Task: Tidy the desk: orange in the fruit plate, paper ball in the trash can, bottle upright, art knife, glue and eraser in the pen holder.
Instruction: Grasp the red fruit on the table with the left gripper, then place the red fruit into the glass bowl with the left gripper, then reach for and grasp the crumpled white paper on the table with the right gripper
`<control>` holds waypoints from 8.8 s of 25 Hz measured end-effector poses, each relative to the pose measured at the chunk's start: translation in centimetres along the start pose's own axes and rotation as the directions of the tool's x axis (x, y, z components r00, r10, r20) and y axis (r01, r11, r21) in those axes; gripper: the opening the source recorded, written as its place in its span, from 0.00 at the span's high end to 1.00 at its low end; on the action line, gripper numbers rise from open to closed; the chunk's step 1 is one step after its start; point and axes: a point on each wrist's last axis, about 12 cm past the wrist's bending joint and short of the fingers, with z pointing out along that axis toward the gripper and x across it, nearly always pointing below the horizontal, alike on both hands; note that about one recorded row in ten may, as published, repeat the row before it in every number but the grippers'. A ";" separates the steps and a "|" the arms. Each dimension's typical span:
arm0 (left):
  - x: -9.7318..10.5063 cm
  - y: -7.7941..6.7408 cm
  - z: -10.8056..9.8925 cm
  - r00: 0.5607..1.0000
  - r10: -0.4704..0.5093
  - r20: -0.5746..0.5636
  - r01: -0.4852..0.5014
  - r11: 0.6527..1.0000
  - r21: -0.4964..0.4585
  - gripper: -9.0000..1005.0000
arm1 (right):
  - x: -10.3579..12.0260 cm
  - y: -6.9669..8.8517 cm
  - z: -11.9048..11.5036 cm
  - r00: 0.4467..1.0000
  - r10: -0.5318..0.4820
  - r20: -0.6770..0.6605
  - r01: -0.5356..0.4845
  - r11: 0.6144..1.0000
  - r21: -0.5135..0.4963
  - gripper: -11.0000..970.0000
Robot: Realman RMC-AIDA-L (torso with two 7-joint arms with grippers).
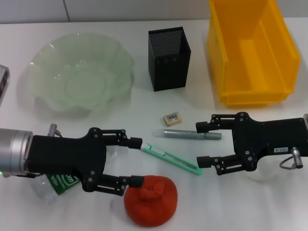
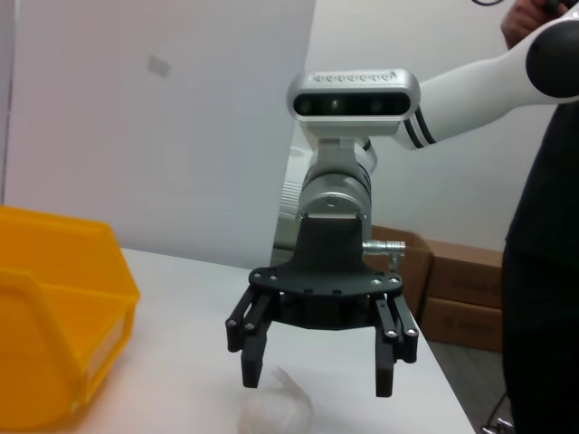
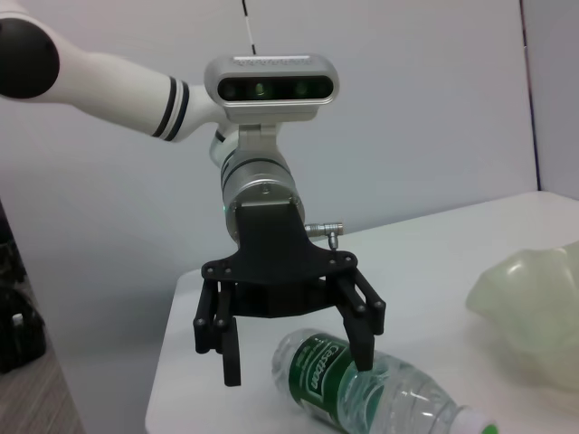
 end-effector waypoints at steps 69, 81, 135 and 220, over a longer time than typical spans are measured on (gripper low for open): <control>3.0 -0.7 3.5 0.982 -0.032 -0.185 0.037 0.999 0.028 0.57 | 1.6 2.5 -10.9 0.990 0.100 -0.099 -0.090 0.991 0.095 0.15; 3.1 -0.8 3.6 0.981 -0.024 -0.193 0.032 0.999 0.037 0.78 | 1.8 2.6 -10.6 0.991 0.102 -0.090 -0.094 0.991 0.090 0.15; -0.1 0.4 0.4 0.961 0.064 0.269 0.017 0.958 -0.288 0.93 | 2.1 2.3 -10.8 0.993 0.101 -0.061 -0.090 0.983 0.162 0.15; -0.4 1.6 -0.9 0.971 -0.089 0.222 0.142 0.962 -0.234 0.21 | 1.6 1.4 -11.0 0.994 0.066 -0.088 -0.049 0.981 0.190 0.15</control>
